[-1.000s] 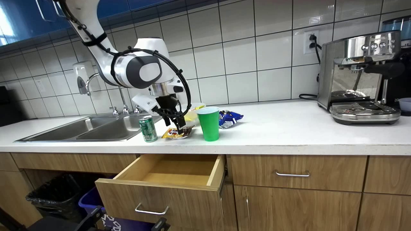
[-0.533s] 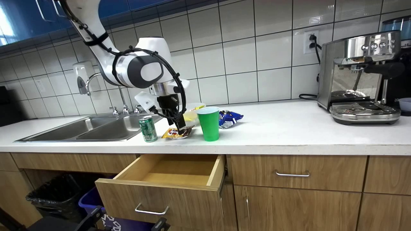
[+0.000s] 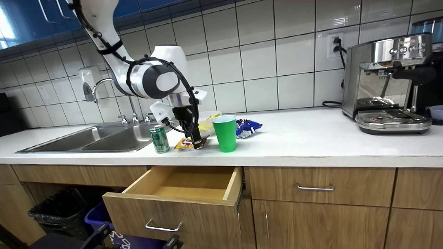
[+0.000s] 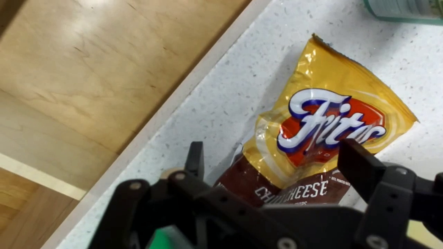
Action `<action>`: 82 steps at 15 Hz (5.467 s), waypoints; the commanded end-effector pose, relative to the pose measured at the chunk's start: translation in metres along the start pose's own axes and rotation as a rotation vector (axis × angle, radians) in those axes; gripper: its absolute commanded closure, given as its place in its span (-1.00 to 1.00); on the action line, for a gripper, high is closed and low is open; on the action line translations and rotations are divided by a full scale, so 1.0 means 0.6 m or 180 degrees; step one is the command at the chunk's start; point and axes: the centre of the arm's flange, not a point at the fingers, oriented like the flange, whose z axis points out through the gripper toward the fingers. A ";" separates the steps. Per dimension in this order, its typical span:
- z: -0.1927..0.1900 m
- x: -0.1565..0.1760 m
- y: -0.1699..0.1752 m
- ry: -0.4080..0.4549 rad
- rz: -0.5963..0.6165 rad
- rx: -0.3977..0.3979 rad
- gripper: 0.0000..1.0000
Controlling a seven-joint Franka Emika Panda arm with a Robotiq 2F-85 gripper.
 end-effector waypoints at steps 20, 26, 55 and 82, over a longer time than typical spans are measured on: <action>-0.010 0.018 -0.049 -0.0117 0.0062 -0.0039 -1.00; -0.015 0.021 -0.049 -0.0102 0.0059 -0.0032 -0.50; -0.071 -0.021 -0.012 -0.0046 -0.0051 0.0028 1.00; -0.038 -0.182 0.086 -0.0490 -0.0300 -0.0227 1.00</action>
